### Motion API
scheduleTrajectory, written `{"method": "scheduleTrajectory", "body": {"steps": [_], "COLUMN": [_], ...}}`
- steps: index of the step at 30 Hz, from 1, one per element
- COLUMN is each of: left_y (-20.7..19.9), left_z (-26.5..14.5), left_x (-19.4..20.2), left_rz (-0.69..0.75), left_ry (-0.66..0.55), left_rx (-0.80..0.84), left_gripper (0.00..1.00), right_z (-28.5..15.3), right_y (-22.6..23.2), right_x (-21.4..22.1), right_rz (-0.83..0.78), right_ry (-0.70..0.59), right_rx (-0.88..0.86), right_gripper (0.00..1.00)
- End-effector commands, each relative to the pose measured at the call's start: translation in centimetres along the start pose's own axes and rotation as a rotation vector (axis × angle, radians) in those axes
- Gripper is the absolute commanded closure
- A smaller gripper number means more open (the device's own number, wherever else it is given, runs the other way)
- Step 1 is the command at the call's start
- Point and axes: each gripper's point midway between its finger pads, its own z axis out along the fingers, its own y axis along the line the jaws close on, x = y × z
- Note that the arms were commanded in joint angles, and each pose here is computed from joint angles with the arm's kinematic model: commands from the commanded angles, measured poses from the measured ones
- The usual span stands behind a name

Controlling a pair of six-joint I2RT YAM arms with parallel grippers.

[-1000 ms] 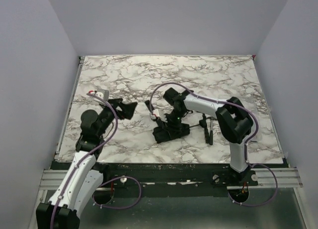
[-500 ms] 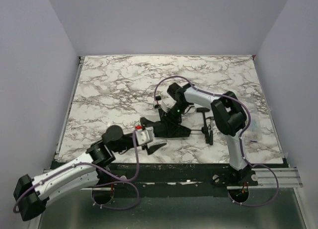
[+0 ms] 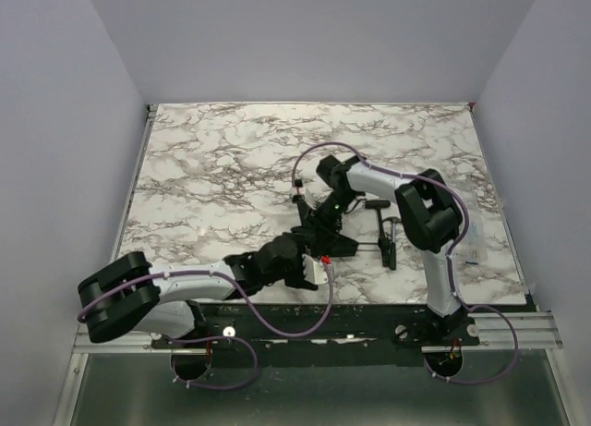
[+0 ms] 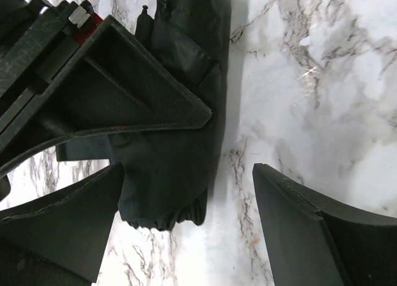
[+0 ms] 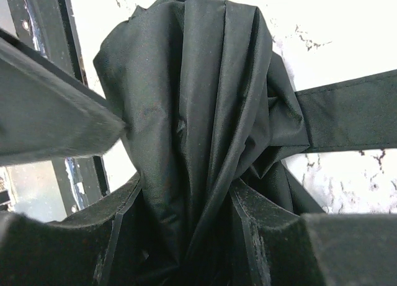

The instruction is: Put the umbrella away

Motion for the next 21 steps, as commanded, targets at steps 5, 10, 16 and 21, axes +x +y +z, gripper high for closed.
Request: {"method": "scheduleTrajectory", "body": {"steps": [5,10,16,21], "left_y": [2.8,1.6,-1.5,-5.4], "left_z": [3.7,4.9,5.7,6.4], "left_x": [-1.6,0.0,1.9,3.6], "left_rz": [0.036,-0.111,-0.329,-0.507], "left_ry": [0.014,0.095,0.194,0.274], "left_rx": [-0.059,-0.035,0.023,0.123], "left_gripper": [0.15,0.27,0.44,0.87], "right_z": [1.9,1.7,1.7,1.5], "right_y": [-5.3,-4.5,-4.1,-3.9], "right_x": [13.0,12.8,11.9,10.2], "right_rz": [0.002,-0.047,-0.077,-0.091], "right_ry": [0.467,0.446,0.396,0.308], "right_rx": [0.110,0.080,0.058,0.035], "right_gripper": [0.81,0.78,0.74,0.64]}}
